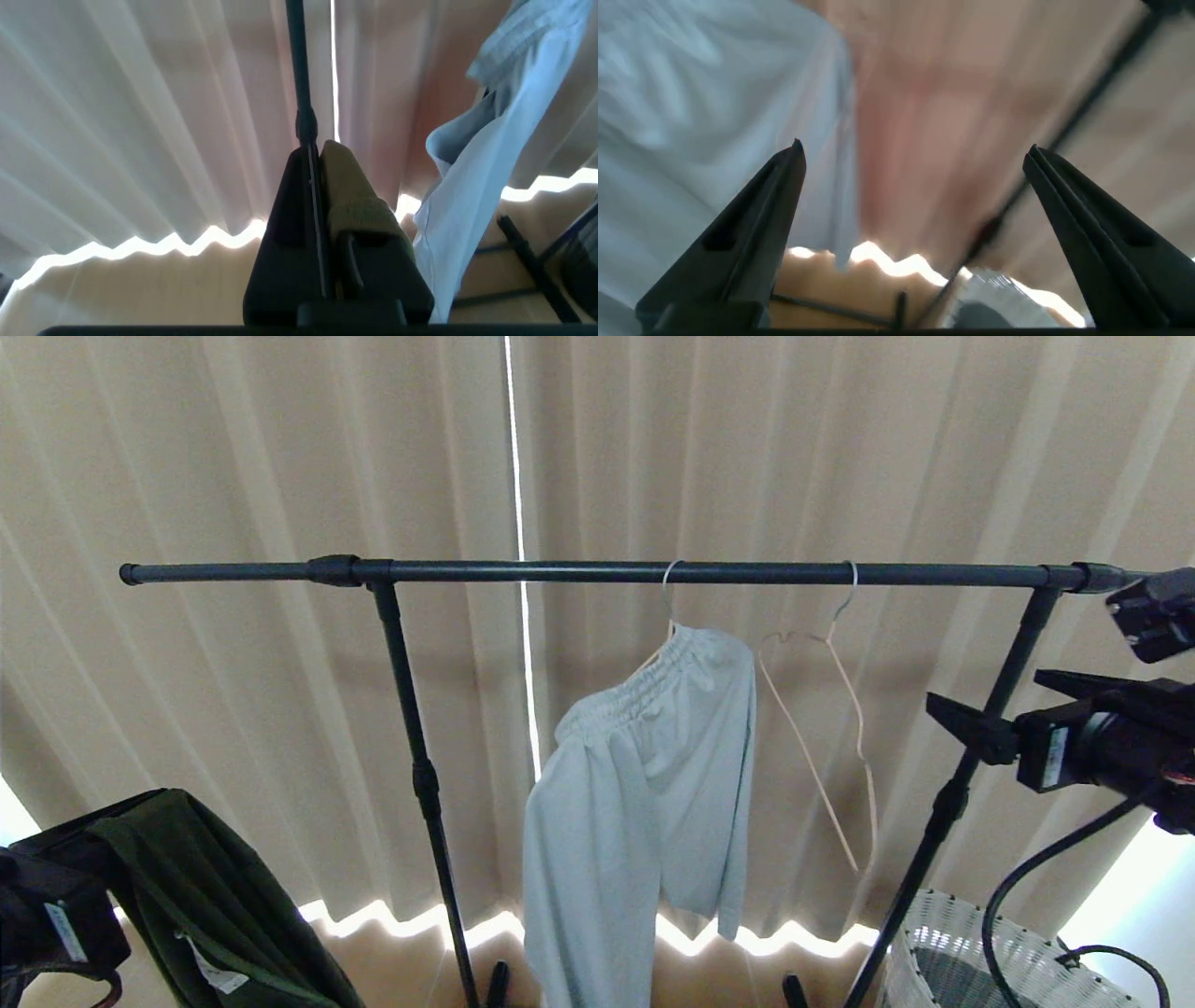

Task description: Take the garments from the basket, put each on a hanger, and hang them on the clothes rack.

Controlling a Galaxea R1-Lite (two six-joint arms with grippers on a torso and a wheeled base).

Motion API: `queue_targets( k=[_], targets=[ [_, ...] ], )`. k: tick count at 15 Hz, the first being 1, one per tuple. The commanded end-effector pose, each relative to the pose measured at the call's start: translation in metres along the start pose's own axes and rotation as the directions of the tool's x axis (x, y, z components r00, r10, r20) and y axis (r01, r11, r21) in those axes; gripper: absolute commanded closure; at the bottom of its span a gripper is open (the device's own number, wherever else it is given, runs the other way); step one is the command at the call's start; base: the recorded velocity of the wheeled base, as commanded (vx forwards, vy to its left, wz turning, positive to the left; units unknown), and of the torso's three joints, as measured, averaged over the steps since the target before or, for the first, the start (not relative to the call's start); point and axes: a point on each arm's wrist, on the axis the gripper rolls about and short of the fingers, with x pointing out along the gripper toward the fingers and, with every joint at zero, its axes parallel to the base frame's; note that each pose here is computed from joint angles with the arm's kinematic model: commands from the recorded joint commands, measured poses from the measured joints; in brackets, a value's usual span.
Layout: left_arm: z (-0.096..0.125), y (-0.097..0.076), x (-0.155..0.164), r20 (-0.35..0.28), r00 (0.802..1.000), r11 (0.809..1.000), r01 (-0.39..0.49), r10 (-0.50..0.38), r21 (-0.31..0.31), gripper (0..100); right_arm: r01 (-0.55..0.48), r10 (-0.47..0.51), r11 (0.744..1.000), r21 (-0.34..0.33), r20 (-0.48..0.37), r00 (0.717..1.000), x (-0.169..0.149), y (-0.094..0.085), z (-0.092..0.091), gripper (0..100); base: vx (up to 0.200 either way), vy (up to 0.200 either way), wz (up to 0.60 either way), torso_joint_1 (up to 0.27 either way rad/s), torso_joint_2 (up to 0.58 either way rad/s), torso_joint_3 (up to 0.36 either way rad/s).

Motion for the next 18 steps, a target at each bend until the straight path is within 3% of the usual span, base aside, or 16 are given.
queue_targets(
  k=[1,5,8,12,18],
  targets=[
    [0.0,0.0,0.003,-0.013,1.0,1.0,0.001,-0.001,-0.001,100,-0.041,0.04,0.999,-0.008,-0.072,0.997,0.023,0.012,0.0,0,0.0,0.0,0.0,0.0,0.0,0.0],
    [-0.001,0.001,0.009,-0.038,0.999,1.0,-0.016,0.016,0.002,100,-0.014,0.024,0.999,0.038,-0.273,0.962,0.058,0.029,0.006,0,0.0,0.0,0.0,0.0,0.0,0.0],
    [-0.001,0.001,0.008,-0.033,0.999,1.0,-0.016,0.016,0.002,100,0.028,0.003,0.996,0.081,-0.364,0.931,0.079,0.043,0.011,0,0.0,0.0,0.0,0.0,0.0,0.0],
    [0.0,0.001,0.008,-0.029,0.999,1.0,-0.017,0.017,0.001,100,0.138,-0.103,0.989,0.057,-0.408,0.907,0.108,0.065,0.0,0,0.0,0.0,0.0,0.0,0.0,0.0],
    [0.0,0.002,0.005,-0.017,1.0,1.0,-0.018,0.018,0.002,100,0.155,-0.121,0.987,0.047,-0.418,0.9,0.11,0.066,-0.005,0,0.0,0.0,0.0,0.0,0.0,0.0]
  ],
)
